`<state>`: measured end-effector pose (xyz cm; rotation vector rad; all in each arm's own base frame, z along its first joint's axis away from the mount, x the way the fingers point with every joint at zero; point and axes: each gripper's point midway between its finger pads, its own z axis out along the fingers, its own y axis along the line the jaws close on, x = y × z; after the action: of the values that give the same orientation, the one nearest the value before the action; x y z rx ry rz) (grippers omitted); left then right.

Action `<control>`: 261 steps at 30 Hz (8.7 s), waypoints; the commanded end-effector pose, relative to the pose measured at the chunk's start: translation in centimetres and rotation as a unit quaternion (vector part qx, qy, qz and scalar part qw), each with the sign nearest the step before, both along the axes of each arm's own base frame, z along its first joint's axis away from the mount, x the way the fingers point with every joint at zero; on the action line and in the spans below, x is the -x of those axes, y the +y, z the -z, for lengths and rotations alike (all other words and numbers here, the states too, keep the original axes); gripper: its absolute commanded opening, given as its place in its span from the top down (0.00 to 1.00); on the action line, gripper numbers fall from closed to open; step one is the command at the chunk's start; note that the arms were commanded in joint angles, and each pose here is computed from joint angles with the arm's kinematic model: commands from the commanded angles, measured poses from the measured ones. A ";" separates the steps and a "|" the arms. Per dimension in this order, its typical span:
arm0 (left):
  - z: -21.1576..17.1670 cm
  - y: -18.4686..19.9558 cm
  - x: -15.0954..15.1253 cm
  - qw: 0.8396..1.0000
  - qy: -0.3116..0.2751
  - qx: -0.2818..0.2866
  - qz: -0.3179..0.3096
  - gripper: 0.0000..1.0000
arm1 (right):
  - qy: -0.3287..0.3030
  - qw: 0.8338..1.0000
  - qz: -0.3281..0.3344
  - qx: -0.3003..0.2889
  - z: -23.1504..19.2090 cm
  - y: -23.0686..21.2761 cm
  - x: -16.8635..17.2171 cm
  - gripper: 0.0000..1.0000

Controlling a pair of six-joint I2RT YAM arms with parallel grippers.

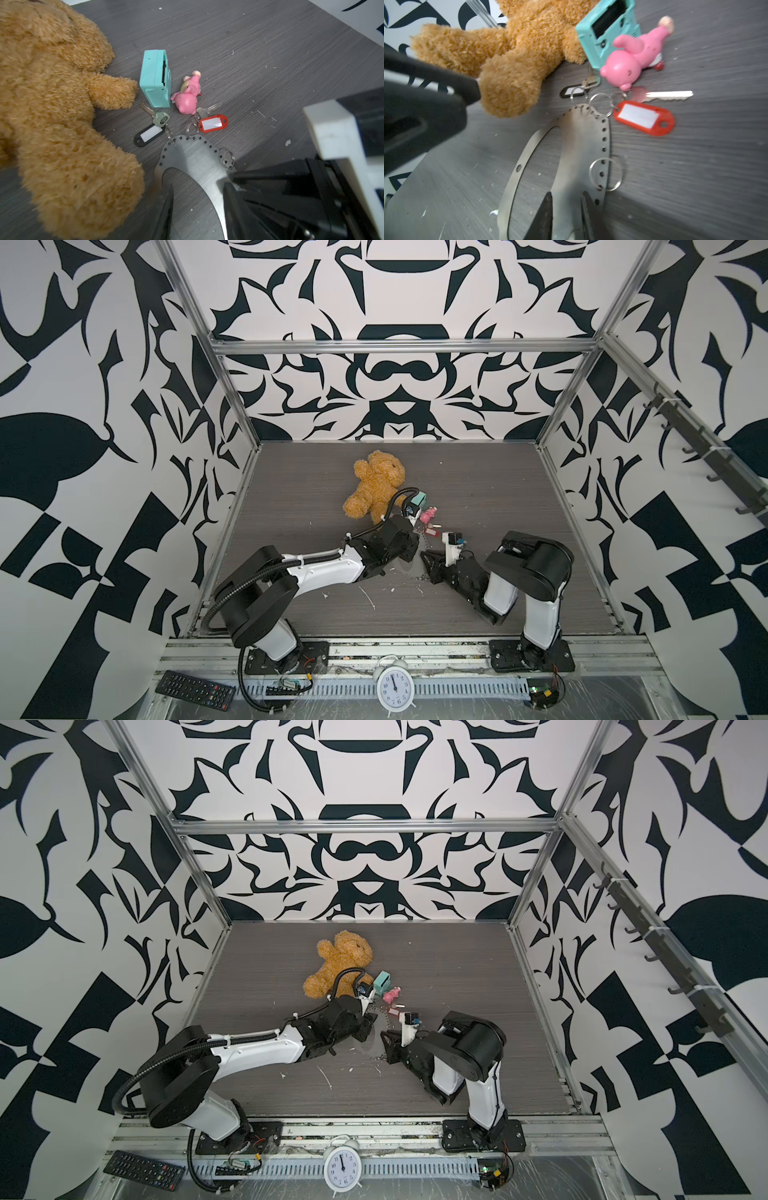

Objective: Put the keys on the keyring

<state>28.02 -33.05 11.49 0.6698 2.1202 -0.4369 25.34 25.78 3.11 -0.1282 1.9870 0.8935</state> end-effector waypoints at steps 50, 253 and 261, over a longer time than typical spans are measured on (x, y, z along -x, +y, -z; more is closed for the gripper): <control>7.8 -0.5 -2.9 0.979 0.174 -0.101 0.034 0.57 | -0.057 0.952 0.233 0.192 -6.4 -16.0 -6.6 0.71; -10.3 4.2 2.6 0.970 -0.217 0.106 0.039 0.60 | -0.267 0.822 -0.167 0.474 -22.0 -1.0 0.1 1.00; -10.2 10.2 0.0 0.962 -0.213 0.147 -0.092 0.49 | -0.264 0.744 -0.187 0.585 -27.3 -2.6 0.0 1.00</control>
<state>27.13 -24.98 20.06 0.5246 1.6776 -0.4276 25.38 24.89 28.61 -1.2873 1.6982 -0.1520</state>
